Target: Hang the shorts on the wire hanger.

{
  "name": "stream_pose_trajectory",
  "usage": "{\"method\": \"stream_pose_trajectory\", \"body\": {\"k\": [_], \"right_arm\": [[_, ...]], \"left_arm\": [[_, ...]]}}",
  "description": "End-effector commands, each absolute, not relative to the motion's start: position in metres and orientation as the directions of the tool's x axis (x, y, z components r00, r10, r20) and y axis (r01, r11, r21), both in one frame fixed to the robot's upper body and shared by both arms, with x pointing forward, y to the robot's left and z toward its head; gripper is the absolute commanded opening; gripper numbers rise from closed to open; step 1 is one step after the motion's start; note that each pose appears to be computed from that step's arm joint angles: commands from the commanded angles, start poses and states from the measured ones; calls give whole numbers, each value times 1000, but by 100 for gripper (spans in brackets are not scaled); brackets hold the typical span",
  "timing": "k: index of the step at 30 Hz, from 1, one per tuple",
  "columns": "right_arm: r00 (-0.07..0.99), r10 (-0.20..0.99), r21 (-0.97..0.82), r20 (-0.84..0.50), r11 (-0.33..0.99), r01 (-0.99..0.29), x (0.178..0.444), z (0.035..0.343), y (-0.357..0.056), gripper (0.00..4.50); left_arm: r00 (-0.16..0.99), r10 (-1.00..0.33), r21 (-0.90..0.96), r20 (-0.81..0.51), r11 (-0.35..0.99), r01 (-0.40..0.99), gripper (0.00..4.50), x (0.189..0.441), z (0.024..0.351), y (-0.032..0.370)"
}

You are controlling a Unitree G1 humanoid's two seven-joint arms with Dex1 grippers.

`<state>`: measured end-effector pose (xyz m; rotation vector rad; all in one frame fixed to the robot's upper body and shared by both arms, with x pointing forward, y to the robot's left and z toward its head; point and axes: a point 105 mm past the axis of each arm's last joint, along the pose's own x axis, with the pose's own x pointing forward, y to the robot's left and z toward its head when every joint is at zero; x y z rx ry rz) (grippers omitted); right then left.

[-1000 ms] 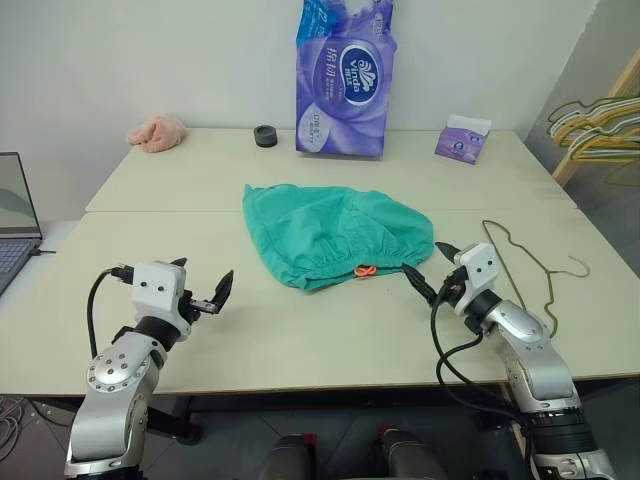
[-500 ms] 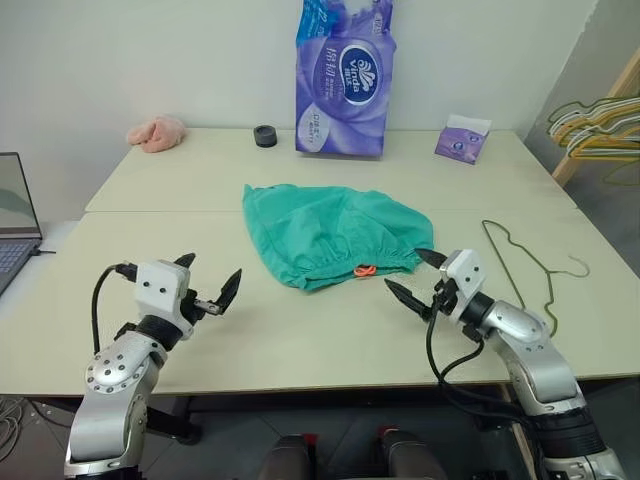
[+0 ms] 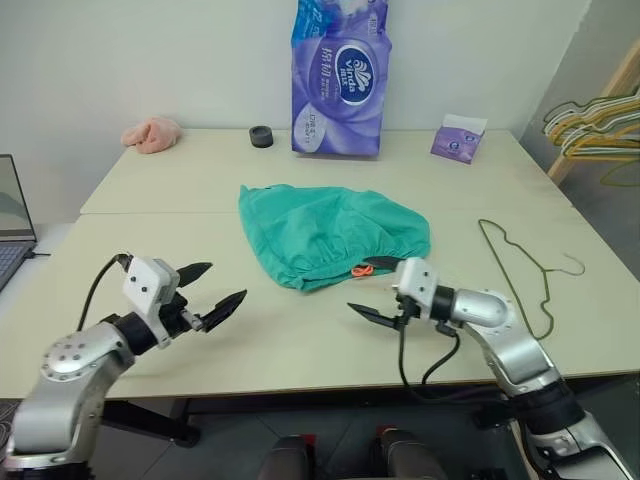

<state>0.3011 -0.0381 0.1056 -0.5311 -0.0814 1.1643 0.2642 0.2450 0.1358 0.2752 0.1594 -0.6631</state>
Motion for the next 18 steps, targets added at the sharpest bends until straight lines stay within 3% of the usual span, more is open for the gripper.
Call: {"method": "stream_pose_trajectory", "body": {"k": [1, 18], "right_arm": [[381, 898, -514, -219, 225, -828, 302, 106, -15, 445], [465, 850, -645, -247, 214, -734, 340, 94, 54, 445]], "left_arm": [[754, -610, 240, -242, 716, 656, 450, 261, 152, 251], [742, -626, 276, -240, 689, 670, 450, 260, 167, 248]]}}
